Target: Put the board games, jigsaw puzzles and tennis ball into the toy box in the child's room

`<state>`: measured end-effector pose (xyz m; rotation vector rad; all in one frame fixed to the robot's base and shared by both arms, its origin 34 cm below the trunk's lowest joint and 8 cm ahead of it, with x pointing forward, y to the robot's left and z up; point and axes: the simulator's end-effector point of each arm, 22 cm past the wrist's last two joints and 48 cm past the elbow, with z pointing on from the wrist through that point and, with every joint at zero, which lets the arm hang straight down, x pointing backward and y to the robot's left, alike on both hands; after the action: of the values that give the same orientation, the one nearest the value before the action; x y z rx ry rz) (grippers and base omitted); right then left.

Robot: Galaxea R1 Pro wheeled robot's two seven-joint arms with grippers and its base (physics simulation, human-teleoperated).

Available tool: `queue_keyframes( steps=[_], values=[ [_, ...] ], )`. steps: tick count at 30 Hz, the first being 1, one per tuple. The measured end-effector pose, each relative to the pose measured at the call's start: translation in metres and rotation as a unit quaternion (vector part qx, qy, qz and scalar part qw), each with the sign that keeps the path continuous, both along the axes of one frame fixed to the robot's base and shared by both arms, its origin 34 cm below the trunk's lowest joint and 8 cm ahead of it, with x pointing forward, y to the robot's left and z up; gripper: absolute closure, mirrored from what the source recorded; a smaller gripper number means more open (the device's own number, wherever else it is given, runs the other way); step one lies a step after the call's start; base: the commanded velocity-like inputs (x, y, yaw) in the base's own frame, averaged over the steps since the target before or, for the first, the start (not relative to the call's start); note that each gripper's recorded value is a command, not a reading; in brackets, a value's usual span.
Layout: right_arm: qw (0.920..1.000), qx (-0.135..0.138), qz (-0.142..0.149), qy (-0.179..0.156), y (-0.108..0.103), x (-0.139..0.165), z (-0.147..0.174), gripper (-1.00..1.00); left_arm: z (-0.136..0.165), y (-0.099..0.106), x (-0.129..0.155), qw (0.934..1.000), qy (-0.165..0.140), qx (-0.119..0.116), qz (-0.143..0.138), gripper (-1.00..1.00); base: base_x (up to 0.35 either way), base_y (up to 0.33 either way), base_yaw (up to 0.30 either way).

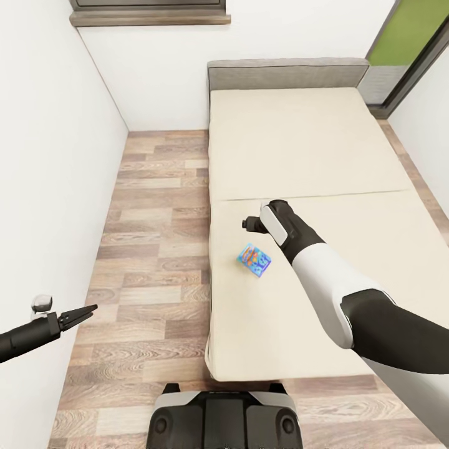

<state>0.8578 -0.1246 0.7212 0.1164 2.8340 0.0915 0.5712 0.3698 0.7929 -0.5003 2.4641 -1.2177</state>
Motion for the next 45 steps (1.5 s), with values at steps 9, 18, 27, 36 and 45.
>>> queue_keyframes(
  steps=[9,18,27,36,45],
  values=[
    [1.0000,0.003,0.000,0.000,0.001,0.005,-0.003,-1.00,-0.008,-0.002,-0.004,1.0000,0.008,-0.001,0.000,-1.00,0.000,0.000,0.000],
    [0.9999,0.002,0.001,-0.010,0.001,0.024,0.006,-1.00,-0.015,-0.003,-0.007,0.9999,0.016,-0.001,0.000,-1.00,0.000,0.000,0.000],
    [1.0000,0.001,0.003,-0.001,0.001,0.020,-0.004,-1.00,-0.023,-0.003,-0.011,0.9997,0.024,-0.001,-0.001,-1.00,0.000,0.000,0.000],
    [1.0000,0.001,0.002,0.006,0.001,0.016,-0.016,-1.00,-0.030,-0.004,-0.015,0.9995,0.032,-0.001,-0.001,-1.00,0.000,0.000,0.000],
    [0.9999,0.001,0.002,0.012,0.001,0.012,-0.027,-1.00,-0.037,-0.004,-0.018,0.9992,0.039,-0.001,-0.002,-1.00,0.000,0.000,0.000]
  ],
)
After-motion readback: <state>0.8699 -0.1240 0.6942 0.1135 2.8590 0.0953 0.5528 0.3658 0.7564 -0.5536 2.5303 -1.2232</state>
